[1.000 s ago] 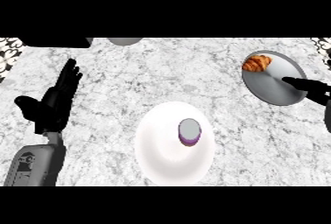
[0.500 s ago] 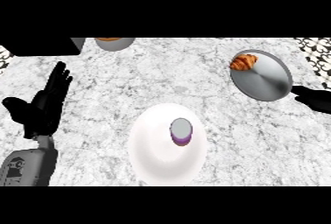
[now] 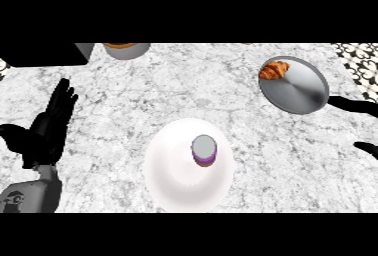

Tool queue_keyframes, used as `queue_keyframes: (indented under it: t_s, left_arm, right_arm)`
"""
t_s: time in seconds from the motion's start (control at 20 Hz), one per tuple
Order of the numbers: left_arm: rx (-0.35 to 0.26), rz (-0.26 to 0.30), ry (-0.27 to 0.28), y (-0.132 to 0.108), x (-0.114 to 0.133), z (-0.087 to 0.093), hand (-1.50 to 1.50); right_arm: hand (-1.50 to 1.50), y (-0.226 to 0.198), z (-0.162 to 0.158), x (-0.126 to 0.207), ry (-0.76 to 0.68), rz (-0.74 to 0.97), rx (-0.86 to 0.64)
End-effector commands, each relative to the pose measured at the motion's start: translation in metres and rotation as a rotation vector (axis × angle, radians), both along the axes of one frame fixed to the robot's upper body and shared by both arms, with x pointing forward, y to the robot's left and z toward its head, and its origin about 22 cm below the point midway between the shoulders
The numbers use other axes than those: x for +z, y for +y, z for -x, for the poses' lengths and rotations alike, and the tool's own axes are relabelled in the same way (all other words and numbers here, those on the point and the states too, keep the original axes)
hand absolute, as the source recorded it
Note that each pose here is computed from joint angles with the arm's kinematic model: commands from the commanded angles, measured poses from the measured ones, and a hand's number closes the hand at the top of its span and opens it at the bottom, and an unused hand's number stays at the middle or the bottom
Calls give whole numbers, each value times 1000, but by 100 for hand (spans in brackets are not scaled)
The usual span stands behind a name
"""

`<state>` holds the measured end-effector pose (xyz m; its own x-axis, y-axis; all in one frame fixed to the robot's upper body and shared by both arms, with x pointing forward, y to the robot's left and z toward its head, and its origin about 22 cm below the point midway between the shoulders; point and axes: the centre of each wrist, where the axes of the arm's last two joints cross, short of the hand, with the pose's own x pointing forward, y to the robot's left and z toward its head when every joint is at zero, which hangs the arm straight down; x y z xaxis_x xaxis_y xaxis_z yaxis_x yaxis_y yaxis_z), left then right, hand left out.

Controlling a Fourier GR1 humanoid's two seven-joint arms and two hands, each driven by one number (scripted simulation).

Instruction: Pick the croissant from the plate and place it in the pan

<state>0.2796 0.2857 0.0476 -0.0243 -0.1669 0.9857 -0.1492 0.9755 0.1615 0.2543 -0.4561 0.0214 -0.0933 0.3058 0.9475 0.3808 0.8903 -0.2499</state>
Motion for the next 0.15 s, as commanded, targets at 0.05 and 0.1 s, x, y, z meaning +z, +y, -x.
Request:
queue_keyframes:
  t_s: [0.05, 0.1]
  left_arm:
    - [-19, 4, 13, -16, 4, -9, 0]
    - [-28, 15, -1, -21, -1, -7, 0]
  right_arm:
    - [-150, 33, 39, 24, 23, 34, -10]
    - [-150, 20, 54, 35, 48, 51, -28]
